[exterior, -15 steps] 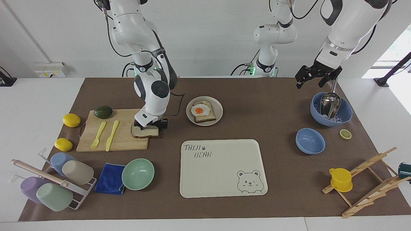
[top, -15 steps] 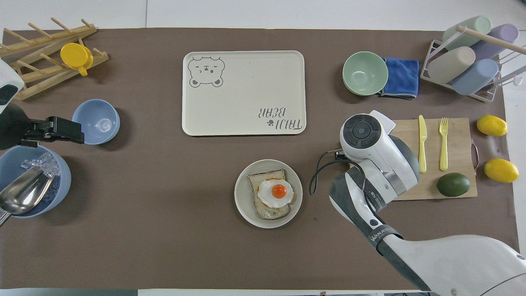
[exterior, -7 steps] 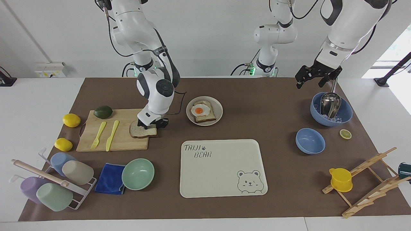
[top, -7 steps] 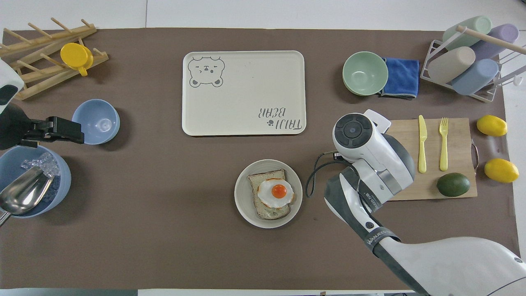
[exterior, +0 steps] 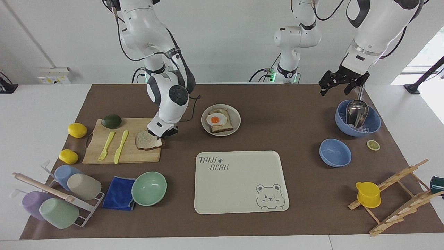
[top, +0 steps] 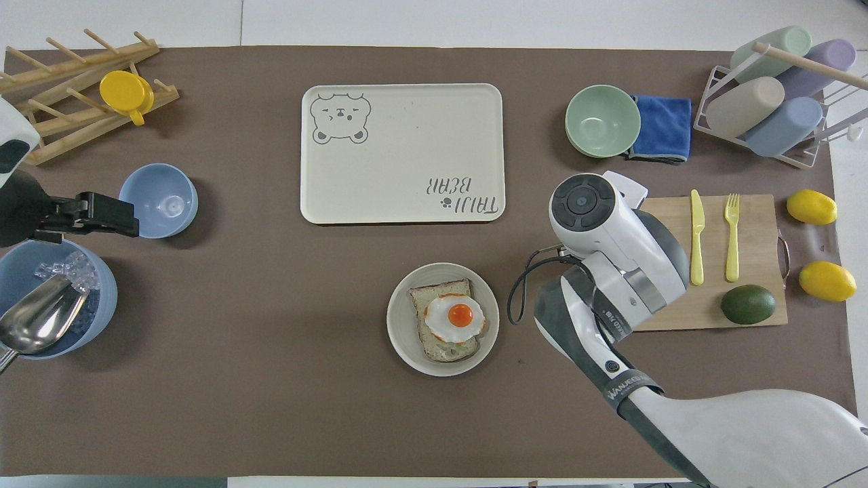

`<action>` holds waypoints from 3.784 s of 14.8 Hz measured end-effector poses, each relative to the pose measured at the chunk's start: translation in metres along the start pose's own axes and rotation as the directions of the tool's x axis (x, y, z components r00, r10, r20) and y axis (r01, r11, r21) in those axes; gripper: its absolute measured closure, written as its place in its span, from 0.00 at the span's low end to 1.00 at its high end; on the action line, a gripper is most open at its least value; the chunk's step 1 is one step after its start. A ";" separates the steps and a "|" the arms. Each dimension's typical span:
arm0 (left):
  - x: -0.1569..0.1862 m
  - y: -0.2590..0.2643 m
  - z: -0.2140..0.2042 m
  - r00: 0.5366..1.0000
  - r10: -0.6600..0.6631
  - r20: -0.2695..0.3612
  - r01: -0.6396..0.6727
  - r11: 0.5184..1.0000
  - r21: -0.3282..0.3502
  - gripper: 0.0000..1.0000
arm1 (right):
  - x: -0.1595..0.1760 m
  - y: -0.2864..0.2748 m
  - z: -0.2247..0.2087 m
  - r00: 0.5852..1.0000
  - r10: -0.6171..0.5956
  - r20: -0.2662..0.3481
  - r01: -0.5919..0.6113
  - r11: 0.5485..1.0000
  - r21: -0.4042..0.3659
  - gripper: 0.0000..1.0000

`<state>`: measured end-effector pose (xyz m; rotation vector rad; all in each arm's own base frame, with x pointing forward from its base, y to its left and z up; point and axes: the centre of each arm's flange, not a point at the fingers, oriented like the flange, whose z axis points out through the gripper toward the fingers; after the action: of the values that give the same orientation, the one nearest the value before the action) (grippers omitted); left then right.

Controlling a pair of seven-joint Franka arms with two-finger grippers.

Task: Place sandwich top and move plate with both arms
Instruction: 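Carry the bread slice with the right gripper over the egg plate, then release the bread onto the egg while the left gripper reaches forward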

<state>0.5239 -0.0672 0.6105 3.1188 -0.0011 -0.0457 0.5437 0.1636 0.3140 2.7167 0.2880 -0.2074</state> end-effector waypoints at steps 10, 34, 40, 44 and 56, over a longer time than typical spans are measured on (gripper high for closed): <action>0.002 -0.017 -0.001 1.000 -0.031 -0.002 0.031 1.000 -0.001 0.00 | -0.023 -0.083 -0.179 0.997 -0.062 -0.054 0.060 0.997 -0.045 0.92; 0.003 -0.029 -0.001 0.999 -0.053 -0.005 0.053 0.999 -0.002 0.00 | -0.080 -0.262 -0.132 0.978 0.136 -0.157 -0.103 0.974 0.202 0.92; 0.003 -0.026 -0.001 0.999 -0.048 -0.008 0.048 0.999 -0.002 0.00 | -0.076 -0.260 -0.129 0.975 0.149 -0.167 -0.109 0.969 0.223 0.42; 0.005 -0.022 0.007 0.999 -0.042 -0.017 0.042 0.999 -0.002 0.00 | -0.049 -0.208 -0.157 0.951 0.259 -0.166 -0.205 0.936 0.285 0.01; -0.028 0.143 0.160 0.999 -0.019 -0.039 0.016 0.997 -0.078 0.00 | -0.048 0.185 -0.178 0.928 0.367 0.070 -0.366 0.857 0.362 0.00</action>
<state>0.4909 -0.2135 0.4550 3.0415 0.0273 0.0150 0.5581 0.0609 0.5537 3.0740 -0.3075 -0.1619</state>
